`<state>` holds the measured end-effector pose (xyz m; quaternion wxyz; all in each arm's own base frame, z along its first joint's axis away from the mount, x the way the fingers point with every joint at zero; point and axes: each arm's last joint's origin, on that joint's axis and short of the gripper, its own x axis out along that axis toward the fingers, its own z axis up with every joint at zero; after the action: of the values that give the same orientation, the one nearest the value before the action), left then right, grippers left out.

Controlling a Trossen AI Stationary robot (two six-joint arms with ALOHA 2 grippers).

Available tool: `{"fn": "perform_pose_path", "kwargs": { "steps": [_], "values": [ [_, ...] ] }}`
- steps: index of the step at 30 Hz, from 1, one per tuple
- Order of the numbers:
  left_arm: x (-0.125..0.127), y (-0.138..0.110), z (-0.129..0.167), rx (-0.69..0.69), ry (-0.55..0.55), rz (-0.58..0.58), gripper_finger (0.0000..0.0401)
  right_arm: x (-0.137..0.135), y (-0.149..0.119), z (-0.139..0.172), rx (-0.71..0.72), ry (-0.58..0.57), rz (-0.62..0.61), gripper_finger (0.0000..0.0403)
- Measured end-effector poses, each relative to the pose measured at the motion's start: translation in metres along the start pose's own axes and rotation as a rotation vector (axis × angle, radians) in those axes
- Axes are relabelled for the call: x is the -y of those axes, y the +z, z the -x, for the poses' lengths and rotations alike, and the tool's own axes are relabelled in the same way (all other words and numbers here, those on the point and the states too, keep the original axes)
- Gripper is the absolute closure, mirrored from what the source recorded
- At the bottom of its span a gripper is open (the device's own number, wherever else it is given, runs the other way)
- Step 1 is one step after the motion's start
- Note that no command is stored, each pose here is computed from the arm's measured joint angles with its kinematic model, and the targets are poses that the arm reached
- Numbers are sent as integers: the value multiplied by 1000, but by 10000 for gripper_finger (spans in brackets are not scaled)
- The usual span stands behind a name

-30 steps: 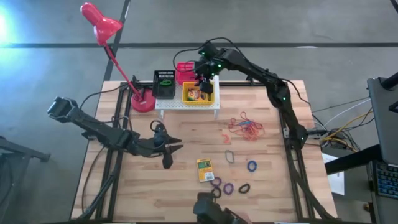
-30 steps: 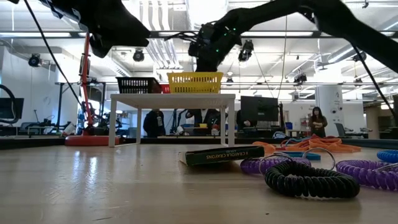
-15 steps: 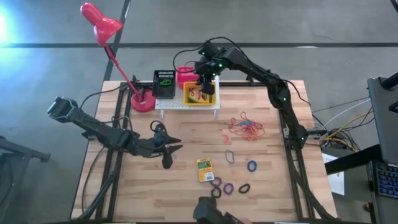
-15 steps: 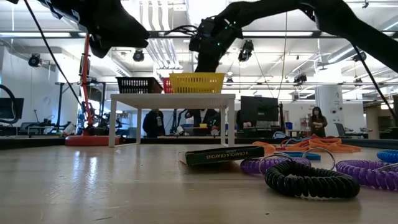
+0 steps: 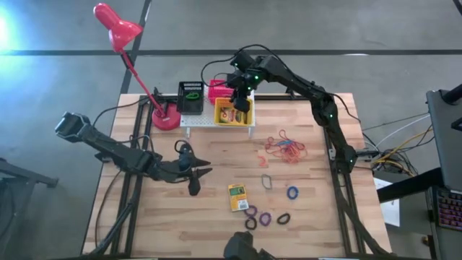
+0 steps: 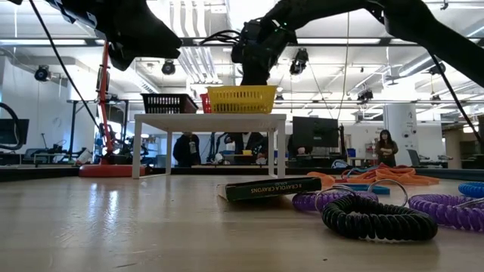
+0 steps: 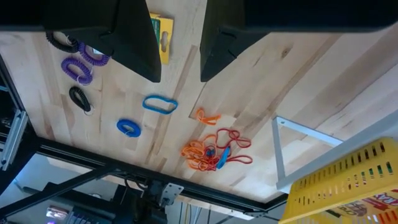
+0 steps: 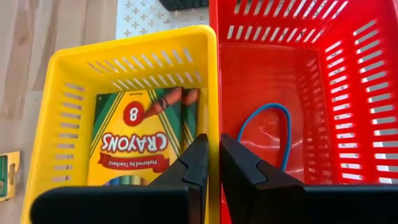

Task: Pick & Place Office Desk Supplies
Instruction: Adjust the bins on the shelf

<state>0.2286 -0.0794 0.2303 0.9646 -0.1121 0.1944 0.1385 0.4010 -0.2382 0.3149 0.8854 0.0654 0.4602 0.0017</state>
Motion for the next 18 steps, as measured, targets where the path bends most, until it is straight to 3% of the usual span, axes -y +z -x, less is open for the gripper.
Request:
{"fn": "perform_pose_path", "kwargs": {
  "steps": [9, 18],
  "values": [
    [0, 0, 0, 0, 0, 1, 283, 1, 3, -2, 28, -11, 16, 367],
    [0, 0, 0, 0, 0, 5, 283, 1, 4, -2, 41, -16, 25, 290]
  ]
}}
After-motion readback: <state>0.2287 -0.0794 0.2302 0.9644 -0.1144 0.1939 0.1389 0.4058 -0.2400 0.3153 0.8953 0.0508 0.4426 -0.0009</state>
